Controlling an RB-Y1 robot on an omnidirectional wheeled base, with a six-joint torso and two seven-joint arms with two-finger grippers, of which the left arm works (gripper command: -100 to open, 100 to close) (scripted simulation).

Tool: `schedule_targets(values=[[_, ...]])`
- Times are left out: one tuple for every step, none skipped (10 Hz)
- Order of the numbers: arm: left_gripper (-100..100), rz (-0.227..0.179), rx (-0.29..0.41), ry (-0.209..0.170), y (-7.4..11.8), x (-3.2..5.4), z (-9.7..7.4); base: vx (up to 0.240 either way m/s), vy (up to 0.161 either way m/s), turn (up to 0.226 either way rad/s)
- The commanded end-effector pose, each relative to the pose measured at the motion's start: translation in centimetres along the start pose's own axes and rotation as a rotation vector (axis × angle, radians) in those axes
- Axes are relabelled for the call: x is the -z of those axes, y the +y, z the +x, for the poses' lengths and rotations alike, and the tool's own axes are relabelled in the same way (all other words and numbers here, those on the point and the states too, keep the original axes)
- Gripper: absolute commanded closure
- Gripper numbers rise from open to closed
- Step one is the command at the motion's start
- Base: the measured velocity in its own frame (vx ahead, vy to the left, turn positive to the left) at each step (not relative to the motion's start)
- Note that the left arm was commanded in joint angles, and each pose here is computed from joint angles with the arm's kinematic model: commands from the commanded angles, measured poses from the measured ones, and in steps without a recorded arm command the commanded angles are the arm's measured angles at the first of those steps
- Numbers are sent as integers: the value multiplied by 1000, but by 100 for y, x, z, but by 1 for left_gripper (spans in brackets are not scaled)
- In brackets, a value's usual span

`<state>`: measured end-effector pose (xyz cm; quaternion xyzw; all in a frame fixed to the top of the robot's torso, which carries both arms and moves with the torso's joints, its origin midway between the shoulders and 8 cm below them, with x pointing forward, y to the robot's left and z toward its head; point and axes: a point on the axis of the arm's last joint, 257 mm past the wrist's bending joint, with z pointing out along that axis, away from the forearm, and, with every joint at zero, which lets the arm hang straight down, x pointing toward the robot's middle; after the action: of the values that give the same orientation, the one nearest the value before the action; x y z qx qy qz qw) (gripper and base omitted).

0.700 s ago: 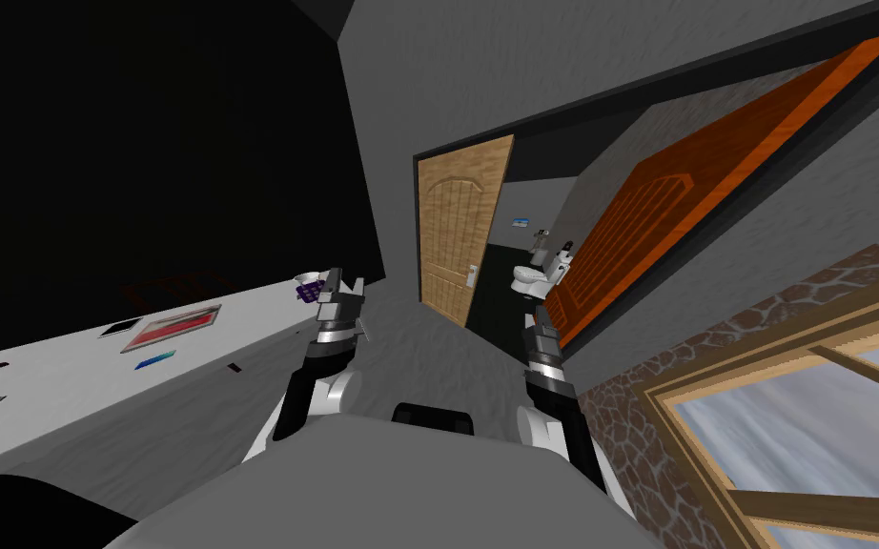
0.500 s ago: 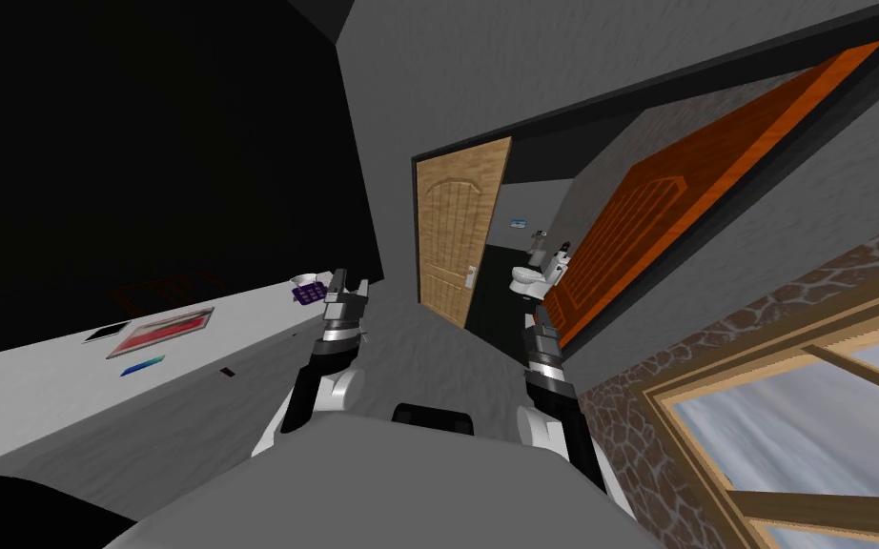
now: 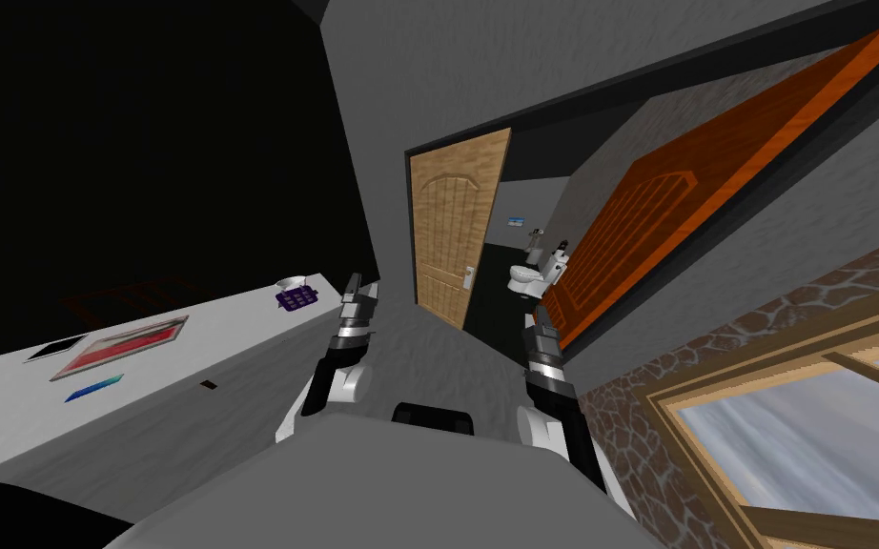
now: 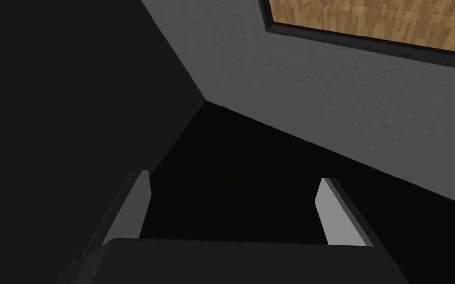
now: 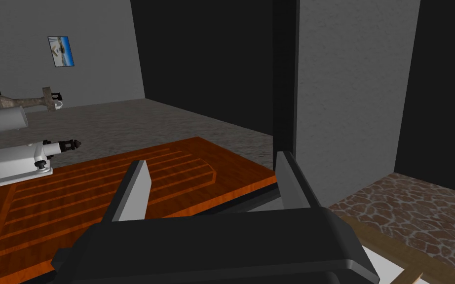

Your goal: Push the door open

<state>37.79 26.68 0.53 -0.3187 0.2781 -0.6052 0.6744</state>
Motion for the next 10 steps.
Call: schedule_targets(values=[[-100,-20,9,10,137,-13,53,89,-3,-55],[-100,-33,14,16,229,-16,86,87,6,-47],[-100,-47,20,22,320,-19,120,74,-9,-54],[-100,-62,25,29,419,-21,157,75,-11,-54],[-100,-78,31,36,523,-22,197,106,-14,-54],[-100,-87,37,43,595,-36,239,120,-17,-67],[-100,-104,42,51,700,-35,281,104,-6,-52],[-100,-118,49,58,798,-40,328,94,-1,-63],[-100,-127,48,58,838,-22,327,60,2,-22],[-100,-145,53,66,948,-21,375,57,-6,-35]])
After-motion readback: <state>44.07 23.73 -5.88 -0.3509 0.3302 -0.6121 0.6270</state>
